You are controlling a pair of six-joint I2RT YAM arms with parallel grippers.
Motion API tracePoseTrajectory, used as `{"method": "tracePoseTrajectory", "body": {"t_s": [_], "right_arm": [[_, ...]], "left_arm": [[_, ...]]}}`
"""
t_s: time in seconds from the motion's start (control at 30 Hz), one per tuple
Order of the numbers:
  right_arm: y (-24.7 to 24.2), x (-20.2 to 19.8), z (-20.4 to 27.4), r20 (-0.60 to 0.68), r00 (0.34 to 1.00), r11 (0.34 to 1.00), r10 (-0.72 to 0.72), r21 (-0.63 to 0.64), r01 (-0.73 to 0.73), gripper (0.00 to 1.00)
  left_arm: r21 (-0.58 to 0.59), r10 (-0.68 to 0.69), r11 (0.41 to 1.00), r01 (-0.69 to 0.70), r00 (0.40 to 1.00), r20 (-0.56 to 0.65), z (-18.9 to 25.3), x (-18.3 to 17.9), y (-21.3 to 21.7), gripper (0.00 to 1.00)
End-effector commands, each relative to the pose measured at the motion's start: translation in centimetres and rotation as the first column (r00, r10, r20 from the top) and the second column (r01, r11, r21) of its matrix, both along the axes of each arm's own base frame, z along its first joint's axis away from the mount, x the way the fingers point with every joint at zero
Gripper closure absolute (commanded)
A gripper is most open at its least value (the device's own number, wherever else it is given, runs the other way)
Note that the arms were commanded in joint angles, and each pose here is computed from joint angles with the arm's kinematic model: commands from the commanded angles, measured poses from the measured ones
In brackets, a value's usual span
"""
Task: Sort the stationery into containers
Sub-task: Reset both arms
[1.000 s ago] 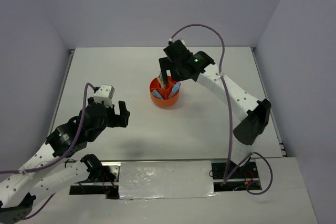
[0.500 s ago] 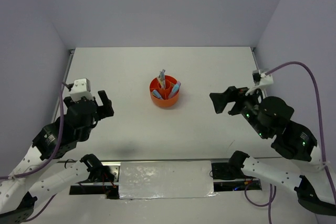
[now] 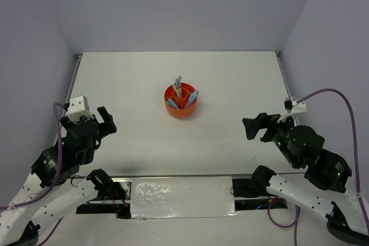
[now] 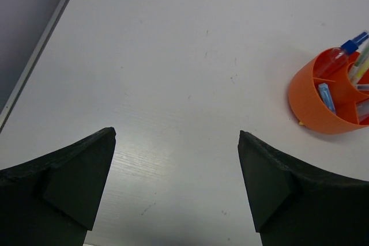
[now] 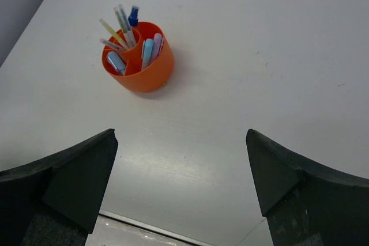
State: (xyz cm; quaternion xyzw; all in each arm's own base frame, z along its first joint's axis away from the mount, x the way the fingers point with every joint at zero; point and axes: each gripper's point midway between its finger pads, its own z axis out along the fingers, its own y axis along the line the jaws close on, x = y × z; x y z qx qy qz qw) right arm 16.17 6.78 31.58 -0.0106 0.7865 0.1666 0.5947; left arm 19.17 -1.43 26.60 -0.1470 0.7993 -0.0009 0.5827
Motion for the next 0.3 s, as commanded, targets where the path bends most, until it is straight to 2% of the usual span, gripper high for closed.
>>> {"method": "tracePoseTrajectory", "body": {"t_s": [0.0, 0.27], "right_arm": [[-0.81, 0.14, -0.24, 0.021, 0.999, 0.999, -0.041, 0.014, 0.041, 0.0], [-1.11, 0.07, 0.34, 0.026, 0.998, 0.998, -0.056, 0.033, 0.055, 0.0]], "left_arm": [[-0.04, 0.051, 0.998, -0.05, 0.998, 0.037, 0.59, 0.39, 0.5, 0.01], [-0.025, 0.064, 0.998, -0.064, 0.998, 0.018, 0.02, 1.12, 0.7, 0.01]]}}
